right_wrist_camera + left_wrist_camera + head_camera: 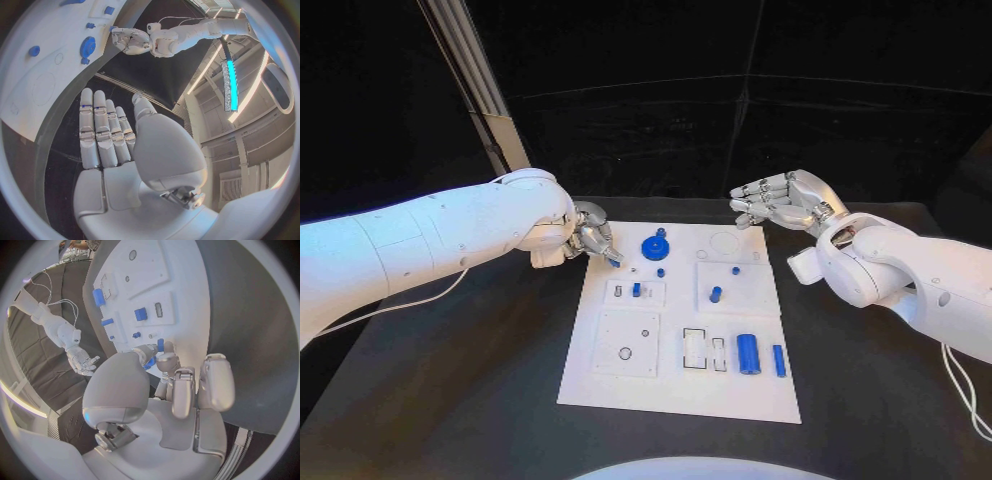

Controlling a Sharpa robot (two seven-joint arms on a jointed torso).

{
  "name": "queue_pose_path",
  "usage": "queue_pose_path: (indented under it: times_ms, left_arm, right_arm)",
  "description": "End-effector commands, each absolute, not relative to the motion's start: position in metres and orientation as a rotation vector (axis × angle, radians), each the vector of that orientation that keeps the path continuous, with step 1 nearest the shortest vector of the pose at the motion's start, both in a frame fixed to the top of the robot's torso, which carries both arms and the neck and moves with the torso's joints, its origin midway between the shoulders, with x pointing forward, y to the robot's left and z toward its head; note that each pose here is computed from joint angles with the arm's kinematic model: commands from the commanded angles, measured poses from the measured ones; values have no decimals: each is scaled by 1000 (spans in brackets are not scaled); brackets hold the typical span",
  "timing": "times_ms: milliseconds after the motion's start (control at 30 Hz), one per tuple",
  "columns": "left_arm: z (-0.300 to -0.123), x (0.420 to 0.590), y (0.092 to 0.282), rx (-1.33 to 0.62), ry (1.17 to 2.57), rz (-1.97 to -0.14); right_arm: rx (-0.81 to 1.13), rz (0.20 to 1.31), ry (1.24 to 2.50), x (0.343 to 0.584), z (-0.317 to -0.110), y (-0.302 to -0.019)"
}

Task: Assemble the parts on the task board

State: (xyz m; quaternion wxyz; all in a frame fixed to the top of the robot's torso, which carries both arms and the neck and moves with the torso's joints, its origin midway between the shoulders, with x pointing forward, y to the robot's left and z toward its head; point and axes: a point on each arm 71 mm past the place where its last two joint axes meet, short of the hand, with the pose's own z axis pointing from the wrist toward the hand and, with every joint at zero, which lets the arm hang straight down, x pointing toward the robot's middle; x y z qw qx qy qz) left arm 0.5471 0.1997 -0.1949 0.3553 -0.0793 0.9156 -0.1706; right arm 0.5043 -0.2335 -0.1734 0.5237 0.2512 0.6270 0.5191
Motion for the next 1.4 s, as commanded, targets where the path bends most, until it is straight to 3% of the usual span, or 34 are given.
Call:
queue_pose_path:
  times_ms: [33,533,1400]
  left_arm:
    - [-190,544,198,-248,2287,-511]
    - [-202,510,193,-159,2271,-548]
    - [-217,501,196,-89,2355,-395]
  right_arm:
    - [596,1255,1498,505,-172,-233]
    - [604,1250,1499,507,-174,-235]
    - [600,1259,1502,507,-174,-233]
